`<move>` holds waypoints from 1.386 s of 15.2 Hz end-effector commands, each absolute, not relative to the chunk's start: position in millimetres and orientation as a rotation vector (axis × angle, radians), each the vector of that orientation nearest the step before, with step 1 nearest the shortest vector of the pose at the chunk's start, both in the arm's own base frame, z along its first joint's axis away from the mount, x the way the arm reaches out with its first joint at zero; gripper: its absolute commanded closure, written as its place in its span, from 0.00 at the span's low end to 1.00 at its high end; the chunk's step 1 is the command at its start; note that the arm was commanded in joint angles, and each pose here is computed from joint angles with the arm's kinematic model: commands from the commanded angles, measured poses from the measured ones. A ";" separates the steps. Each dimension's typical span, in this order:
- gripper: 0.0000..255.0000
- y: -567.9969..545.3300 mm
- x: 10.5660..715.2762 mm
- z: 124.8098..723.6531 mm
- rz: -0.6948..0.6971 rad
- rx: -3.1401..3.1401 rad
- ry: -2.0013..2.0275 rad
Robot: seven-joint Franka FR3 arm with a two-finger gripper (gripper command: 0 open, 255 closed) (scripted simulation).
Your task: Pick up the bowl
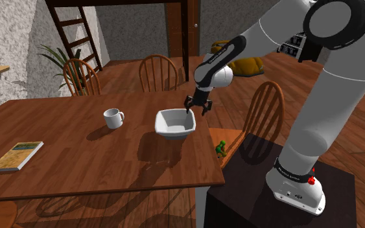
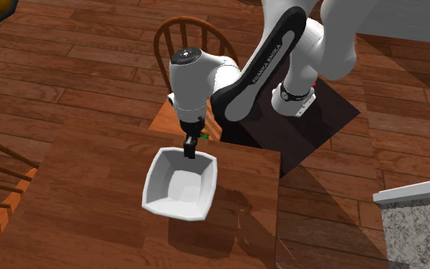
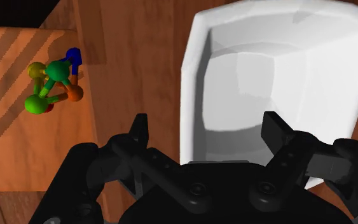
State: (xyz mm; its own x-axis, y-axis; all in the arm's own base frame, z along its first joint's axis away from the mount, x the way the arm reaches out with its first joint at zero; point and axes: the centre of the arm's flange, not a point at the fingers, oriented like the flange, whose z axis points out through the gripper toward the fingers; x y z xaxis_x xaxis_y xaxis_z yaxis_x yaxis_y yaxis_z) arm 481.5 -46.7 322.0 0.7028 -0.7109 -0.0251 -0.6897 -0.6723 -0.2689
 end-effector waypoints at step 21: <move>1.00 -46.5 485.6 282.7 -0.116 -2.633 1.142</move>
State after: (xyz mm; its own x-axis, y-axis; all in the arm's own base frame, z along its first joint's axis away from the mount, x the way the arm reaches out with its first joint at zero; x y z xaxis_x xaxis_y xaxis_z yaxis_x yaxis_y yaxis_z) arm 485.8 -46.9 278.3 0.6867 -0.7262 -0.0336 -0.7048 -0.6538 -0.2754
